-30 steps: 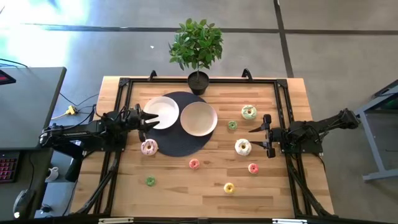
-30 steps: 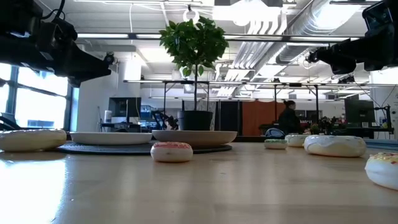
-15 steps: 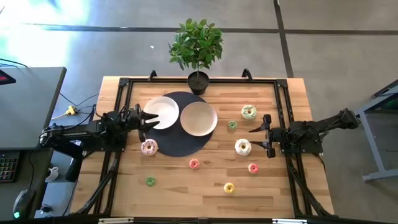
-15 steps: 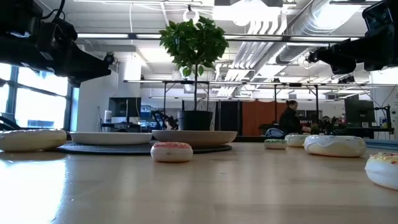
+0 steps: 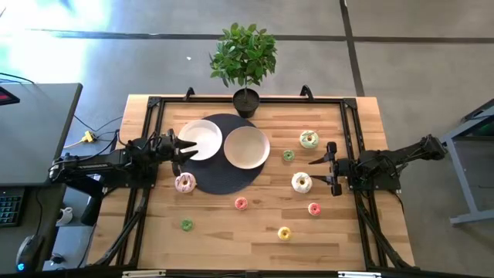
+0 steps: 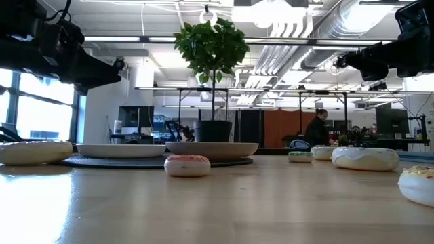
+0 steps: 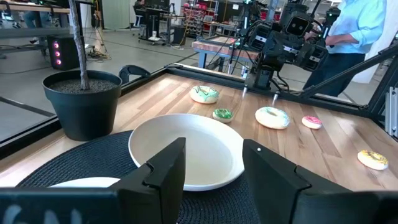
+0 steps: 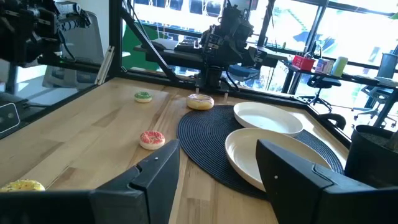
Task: Pick & Place donuts
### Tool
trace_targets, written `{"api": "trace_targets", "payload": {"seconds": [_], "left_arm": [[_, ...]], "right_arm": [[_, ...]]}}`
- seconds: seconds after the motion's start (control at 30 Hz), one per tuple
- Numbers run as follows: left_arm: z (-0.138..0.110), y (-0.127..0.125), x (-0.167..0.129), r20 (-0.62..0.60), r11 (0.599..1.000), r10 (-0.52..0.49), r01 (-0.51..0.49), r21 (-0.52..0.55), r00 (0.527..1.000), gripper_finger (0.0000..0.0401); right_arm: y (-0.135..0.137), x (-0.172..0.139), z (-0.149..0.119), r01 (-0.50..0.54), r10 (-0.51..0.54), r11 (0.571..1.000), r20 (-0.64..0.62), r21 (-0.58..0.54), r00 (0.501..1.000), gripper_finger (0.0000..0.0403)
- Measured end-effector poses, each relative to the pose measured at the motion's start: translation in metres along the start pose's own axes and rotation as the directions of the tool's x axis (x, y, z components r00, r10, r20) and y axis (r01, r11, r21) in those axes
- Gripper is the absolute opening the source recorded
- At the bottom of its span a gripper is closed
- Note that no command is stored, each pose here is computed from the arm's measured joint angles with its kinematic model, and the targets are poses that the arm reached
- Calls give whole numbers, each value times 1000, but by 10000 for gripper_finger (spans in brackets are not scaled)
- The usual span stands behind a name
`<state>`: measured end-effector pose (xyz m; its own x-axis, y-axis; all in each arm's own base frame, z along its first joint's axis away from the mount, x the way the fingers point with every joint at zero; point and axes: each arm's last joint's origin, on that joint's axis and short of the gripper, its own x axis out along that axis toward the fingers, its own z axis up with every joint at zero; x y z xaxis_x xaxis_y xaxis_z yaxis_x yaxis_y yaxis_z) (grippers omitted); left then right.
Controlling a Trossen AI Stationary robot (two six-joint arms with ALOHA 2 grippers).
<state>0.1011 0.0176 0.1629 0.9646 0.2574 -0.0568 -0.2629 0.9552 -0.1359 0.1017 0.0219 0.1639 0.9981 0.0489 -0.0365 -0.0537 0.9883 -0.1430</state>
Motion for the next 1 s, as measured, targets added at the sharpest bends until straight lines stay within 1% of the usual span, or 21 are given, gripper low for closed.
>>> {"api": "trace_targets", "payload": {"seconds": [0.7, 0.77, 0.87, 1.0], "left_arm": [[0, 0, 0, 1, 1000, 0, 0, 0, 1000, 158], [2, 0, 0, 18, 1000, -3, 3, 2, 1000, 158], [3, -1, 0, 23, 999, -38, 38, -25, 999, 158], [3, -3, 0, 17, 996, -88, 88, -22, 996, 158]], "right_arm": [[0, 0, 0, 0, 0, 1000, 0, 0, 1000, 209], [0, 0, 0, 0, 0, 1000, 0, 0, 1000, 209], [0, 0, 0, 0, 0, 1000, 0, 1, 1000, 209], [0, 0, 0, 0, 0, 1000, 0, 2, 1000, 209]]}}
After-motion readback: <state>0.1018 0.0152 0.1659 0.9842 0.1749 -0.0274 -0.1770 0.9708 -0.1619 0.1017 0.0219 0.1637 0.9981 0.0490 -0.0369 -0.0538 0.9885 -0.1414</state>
